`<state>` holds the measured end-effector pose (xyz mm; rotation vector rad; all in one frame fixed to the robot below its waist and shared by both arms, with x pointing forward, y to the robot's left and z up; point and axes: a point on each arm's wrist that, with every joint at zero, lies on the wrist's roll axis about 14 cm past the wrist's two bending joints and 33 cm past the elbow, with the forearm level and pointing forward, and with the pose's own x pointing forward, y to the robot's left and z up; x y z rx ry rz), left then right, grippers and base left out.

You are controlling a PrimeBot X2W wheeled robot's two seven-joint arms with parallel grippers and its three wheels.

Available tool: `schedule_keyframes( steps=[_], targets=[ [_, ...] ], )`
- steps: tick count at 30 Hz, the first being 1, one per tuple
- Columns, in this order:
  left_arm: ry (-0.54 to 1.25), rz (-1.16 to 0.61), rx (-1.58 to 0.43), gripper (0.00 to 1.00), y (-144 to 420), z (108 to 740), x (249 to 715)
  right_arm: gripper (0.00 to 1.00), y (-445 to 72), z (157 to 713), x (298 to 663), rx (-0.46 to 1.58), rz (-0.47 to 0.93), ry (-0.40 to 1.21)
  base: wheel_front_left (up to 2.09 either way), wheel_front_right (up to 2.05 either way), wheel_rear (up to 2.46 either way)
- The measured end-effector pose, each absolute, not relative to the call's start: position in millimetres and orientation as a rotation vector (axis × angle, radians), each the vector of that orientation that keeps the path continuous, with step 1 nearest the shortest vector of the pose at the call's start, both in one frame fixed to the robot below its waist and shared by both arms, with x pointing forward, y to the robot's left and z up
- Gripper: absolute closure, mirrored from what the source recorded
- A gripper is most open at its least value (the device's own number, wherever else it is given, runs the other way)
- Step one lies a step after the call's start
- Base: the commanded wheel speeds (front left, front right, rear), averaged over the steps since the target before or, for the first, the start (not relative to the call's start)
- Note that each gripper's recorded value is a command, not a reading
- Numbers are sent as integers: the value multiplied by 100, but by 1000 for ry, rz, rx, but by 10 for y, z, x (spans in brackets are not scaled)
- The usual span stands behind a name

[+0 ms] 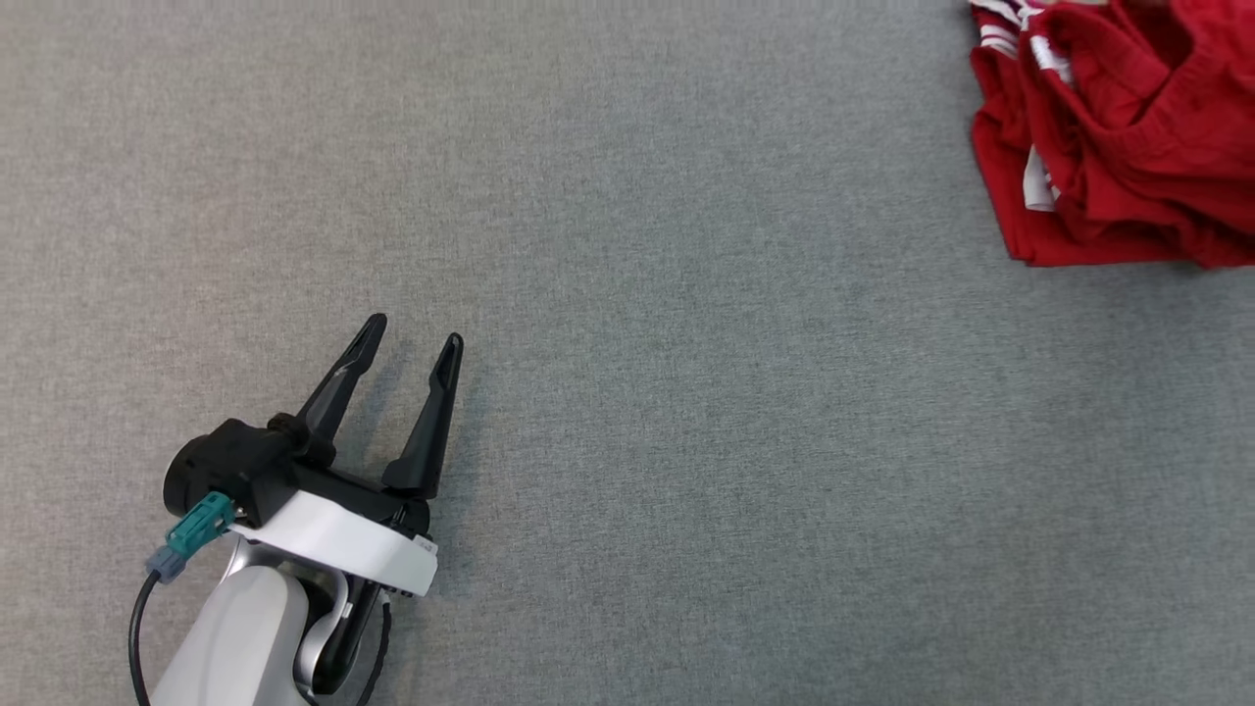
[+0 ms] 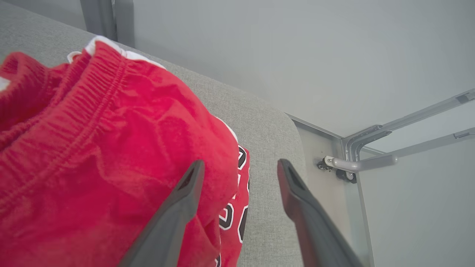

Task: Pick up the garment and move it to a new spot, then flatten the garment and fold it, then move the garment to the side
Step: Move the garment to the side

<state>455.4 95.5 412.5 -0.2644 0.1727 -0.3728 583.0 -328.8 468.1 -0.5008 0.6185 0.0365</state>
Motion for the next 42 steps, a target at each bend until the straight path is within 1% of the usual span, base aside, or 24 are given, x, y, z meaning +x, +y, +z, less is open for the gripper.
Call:
schedule_keyframes(
  steps=[4,9,10,14,18,19,20,21,24,29,34,42],
  targets=[
    [155,-373,-266,0,943,4223,4505,0,-3241,4882,5794,-513,36,557,0,0,0],
    [124,-368,-268,0,944,4387,4409,0,-3083,5269,5714,-498,59,428,0,0,0],
    [124,-368,-268,0,944,4387,4409,0,-3083,5269,5714,-498,59,428,0,0,0],
    [89,-363,-269,0,946,4549,4315,0,-2997,5618,5565,-487,82,295,0,0,0],
    [48,-346,-260,0,1003,4717,4224,0,-2907,5976,5379,-400,90,138,0,0,0],
    [30,-341,-256,0,1019,4786,4176,0,-2861,6104,5277,-355,96,78,0,0,0],
    [30,-341,-256,0,1019,4786,4176,0,-2861,6104,5277,-355,96,78,0,0,0],
    [12,-342,-250,0,1015,4858,4126,0,-2843,6156,5157,-330,101,44,0,0,0],
    [-26,-338,-236,0,1029,4994,4022,0,-2917,6143,4905,-276,87,19,0,0,0],
    [-57,-310,-221,0,1126,5090,3895,0,-2927,6326,4646,-185,90,-94,0,0,0],
    [-77,-279,-212,0,1232,5140,3815,0,-2841,6072,4313,-100,99,-139,0,0,0],
    [-116,-208,-245,0,1398,5232,3711,0,-2493,5756,3788,5,109,-202,0,0,0]
  ],
)
